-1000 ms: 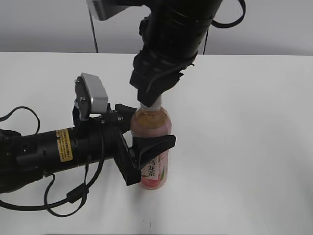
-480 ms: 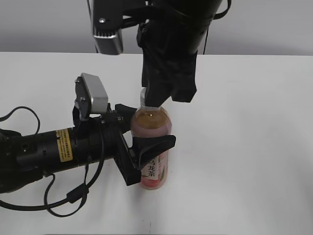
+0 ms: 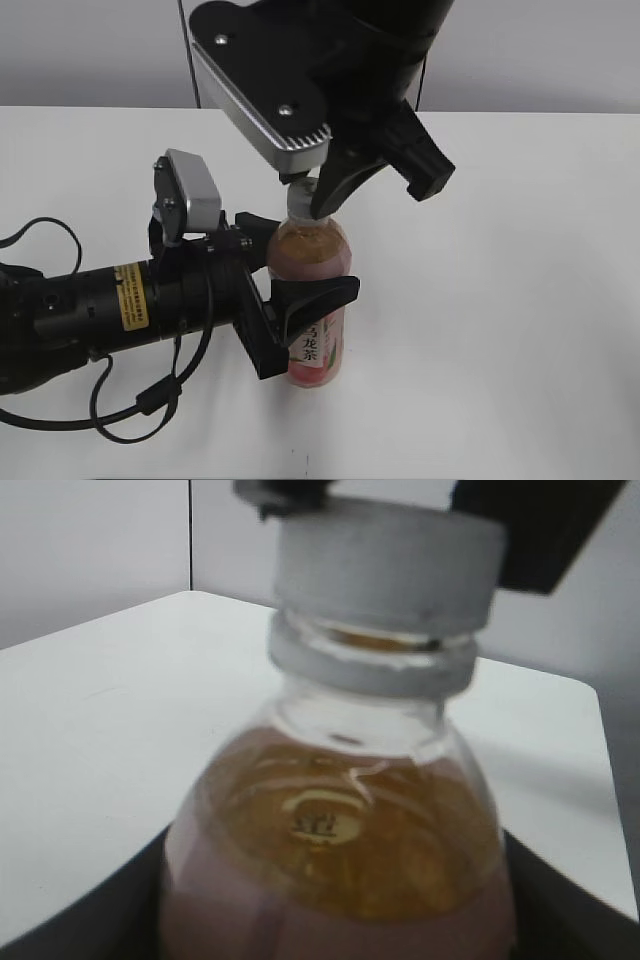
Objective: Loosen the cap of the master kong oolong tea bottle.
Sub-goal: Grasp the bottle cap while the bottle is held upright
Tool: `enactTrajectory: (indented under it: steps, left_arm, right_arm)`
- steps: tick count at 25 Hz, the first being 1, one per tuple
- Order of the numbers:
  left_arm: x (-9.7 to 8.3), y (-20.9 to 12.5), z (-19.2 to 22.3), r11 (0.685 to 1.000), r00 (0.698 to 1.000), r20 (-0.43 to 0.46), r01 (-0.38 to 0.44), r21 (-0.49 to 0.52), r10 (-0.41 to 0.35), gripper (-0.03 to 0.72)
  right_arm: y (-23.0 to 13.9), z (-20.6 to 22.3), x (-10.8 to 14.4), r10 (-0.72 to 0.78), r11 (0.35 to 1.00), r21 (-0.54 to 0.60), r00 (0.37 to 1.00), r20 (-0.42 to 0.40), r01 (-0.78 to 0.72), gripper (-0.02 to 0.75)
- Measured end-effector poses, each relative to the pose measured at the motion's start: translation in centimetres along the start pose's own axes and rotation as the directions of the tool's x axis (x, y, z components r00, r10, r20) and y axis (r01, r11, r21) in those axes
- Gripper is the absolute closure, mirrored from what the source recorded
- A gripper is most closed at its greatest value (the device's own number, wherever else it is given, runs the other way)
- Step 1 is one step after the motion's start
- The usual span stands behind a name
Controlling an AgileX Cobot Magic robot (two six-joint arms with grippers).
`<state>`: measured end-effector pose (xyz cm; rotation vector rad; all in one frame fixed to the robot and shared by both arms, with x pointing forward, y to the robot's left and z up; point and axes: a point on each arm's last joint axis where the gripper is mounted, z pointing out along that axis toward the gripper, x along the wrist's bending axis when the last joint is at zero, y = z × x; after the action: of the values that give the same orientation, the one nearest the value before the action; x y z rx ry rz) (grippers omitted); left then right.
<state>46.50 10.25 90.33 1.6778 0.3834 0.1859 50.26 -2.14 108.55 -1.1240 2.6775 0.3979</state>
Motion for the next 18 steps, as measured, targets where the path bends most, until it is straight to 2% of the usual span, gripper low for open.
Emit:
enactTrajectory:
  steps: [4, 10, 13, 18]
  left_arm:
    - [0.0, 0.0, 0.0, 1.0, 1.0, 0.0, 0.0, 0.0, 0.0, 0.228]
    - [0.0, 0.0, 0.0, 1.0, 1.0, 0.0, 0.001, 0.0, -0.001, 0.228]
    - [0.03, -0.01, -0.03, 1.0, 1.0, -0.003, 0.003, 0.0, -0.003, 0.228]
    - [0.03, -0.01, -0.03, 1.0, 1.0, -0.003, 0.003, 0.0, -0.003, 0.228]
  right_arm:
    - [0.07, 0.0, 0.0, -0.189, 0.982, -0.007, 0.982, 0.002, 0.189, 0.469]
    - [0.11, -0.02, -0.01, -0.434, 0.901, -0.02, 0.901, 0.012, 0.434, 0.48]
    - [0.13, -0.07, 0.0, -0.445, 0.895, -0.021, 0.895, 0.012, 0.445, 0.521]
    - [0.17, -0.07, 0.0, -0.317, 0.948, -0.028, 0.948, 0.011, 0.317, 0.503]
